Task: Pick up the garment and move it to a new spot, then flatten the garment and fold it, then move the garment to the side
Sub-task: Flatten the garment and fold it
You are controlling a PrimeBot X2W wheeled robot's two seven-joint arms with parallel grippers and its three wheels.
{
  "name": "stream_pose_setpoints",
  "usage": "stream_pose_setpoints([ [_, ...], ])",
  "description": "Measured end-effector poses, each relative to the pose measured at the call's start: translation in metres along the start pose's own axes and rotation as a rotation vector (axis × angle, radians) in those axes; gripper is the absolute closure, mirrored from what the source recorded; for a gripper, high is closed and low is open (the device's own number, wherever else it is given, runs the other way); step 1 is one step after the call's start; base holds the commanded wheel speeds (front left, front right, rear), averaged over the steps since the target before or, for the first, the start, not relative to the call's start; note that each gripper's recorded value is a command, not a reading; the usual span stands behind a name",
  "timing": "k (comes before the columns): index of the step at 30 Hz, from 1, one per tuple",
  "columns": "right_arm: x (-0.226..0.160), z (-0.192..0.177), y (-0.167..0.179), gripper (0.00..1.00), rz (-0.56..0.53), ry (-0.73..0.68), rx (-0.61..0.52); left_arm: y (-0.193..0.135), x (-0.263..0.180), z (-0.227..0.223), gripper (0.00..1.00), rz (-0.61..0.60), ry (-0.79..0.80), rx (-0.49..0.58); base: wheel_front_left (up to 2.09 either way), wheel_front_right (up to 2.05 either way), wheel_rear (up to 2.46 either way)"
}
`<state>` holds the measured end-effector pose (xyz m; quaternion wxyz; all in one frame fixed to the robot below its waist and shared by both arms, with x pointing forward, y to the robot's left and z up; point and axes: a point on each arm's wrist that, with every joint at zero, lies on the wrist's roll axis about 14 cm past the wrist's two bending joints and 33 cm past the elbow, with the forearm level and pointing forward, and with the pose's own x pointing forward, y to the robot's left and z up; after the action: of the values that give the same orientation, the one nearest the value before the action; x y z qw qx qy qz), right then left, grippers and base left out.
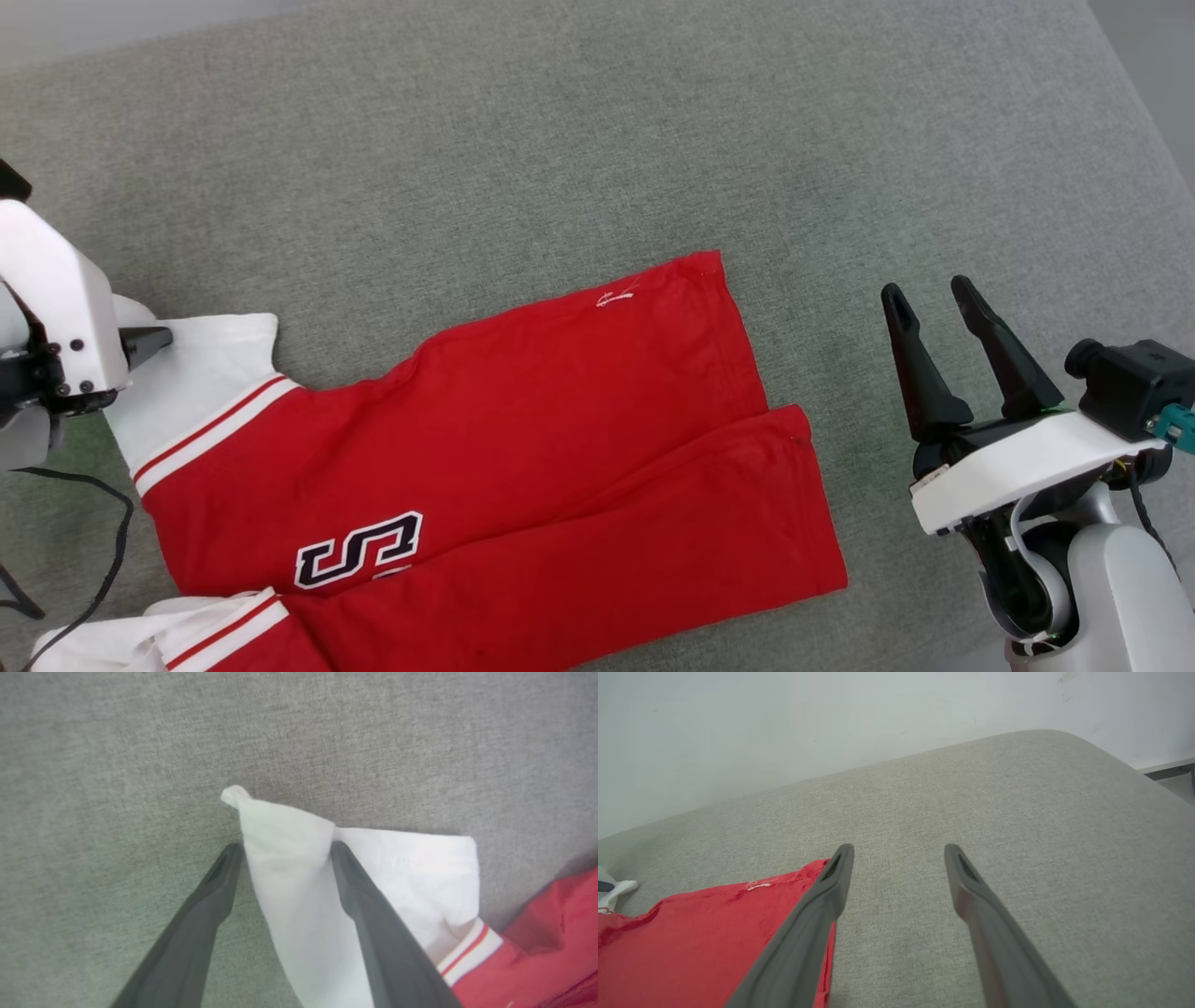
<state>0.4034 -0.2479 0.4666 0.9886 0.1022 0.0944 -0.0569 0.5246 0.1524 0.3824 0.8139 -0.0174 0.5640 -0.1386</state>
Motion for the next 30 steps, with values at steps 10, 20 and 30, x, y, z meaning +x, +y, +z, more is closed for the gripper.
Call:
stream_pose_setpoints([
  [10, 0.007, 0.007, -0.008, 0.0, -0.011, -0.008, 0.008, -0.017, 0.019, -0.007, 1.0, -0.064, 0.024, -0.059, 0.0, 0.0, 0.0],
  [20, 0.025, -0.003, 0.001, 0.0, 0.073, 0.205, 0.067, -0.017, 0.002, -0.002, 1.0, -0.067, -0.093, -0.05, 0.0, 0.0, 0.0],
  [30, 0.053, -0.052, 0.041, 0.0, 0.214, 0.651, 0.044, -0.028, -0.037, 0.022, 1.0, -0.113, -0.304, 0.005, 0.0, 0.0, 0.0],
])
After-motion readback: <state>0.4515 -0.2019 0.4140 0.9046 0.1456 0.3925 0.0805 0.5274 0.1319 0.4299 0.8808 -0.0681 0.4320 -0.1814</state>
